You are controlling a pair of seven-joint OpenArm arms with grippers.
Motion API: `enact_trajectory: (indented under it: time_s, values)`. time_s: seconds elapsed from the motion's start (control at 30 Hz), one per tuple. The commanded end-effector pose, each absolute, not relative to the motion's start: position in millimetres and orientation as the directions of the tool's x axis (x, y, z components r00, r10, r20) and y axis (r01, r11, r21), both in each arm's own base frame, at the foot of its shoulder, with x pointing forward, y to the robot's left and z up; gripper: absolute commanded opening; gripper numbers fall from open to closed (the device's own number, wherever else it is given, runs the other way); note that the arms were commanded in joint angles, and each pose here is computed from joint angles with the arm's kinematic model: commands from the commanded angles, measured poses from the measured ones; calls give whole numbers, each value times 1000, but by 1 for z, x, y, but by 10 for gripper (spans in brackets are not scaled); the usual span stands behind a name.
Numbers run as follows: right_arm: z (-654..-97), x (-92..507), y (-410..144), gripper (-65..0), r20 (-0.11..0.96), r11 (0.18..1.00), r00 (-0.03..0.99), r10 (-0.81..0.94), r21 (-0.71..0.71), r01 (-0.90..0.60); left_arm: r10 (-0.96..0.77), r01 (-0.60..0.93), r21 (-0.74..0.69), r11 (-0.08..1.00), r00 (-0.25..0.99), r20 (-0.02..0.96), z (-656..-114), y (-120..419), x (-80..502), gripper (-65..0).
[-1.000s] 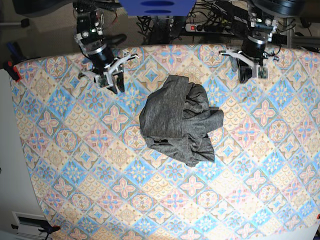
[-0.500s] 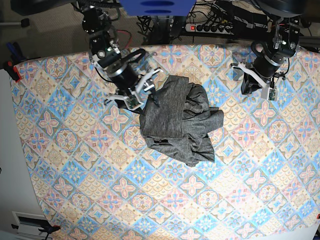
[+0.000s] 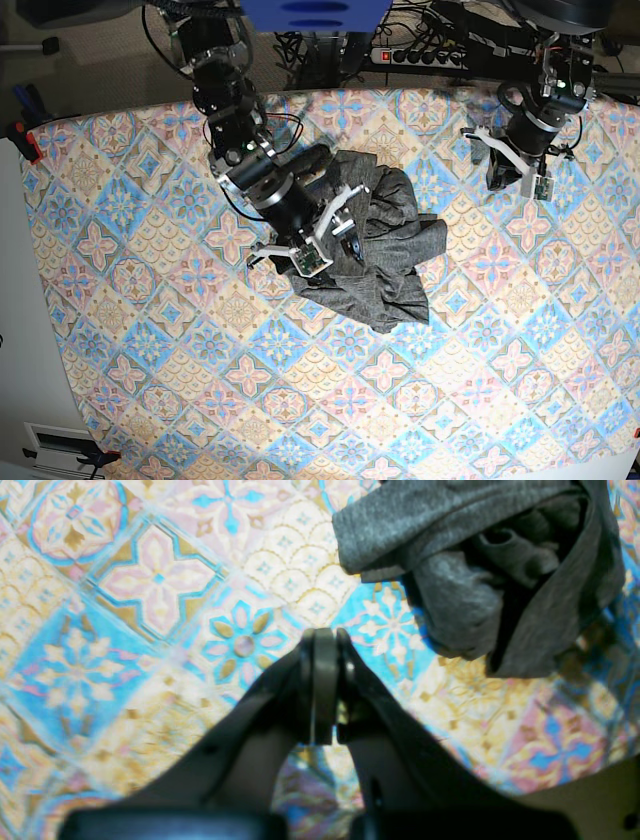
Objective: Layout the t-shirt on the table in an organized manner, then fold the t-shirt properly
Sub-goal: 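Lower the right gripper onto the crumpled grey t-shirt, then grasp an edge of the grey t-shirt with the right gripper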
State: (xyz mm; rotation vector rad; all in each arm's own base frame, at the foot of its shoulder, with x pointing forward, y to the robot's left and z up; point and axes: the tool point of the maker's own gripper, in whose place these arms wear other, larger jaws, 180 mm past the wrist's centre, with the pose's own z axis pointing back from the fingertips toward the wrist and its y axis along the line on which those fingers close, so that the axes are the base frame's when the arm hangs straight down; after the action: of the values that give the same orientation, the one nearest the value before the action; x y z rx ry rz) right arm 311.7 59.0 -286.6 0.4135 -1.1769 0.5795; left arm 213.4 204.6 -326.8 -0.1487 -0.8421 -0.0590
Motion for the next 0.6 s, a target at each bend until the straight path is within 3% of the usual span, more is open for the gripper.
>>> enact_trajectory:
  time_s: [0.0,0.23,0.37,0.57]
  values:
    - [-286,308,70,-367,944,763,262,201,18,-647,-6,122,-95,988,640,768,-318,206,217,-650]
    - [-333,298,77,-369,901,747,358,246,59,-663,0,114,-97,989,647,762,-322,207,216,-650]
    - [-341,301,81,-369,919,747,341,199,83,-660,1,113,-97,989,647,762,-322,208,217,-650]
    - [-375,293,77,-371,896,751,395,204,116,-650,1,114,-97,989,645,764,-322,207,218,-650]
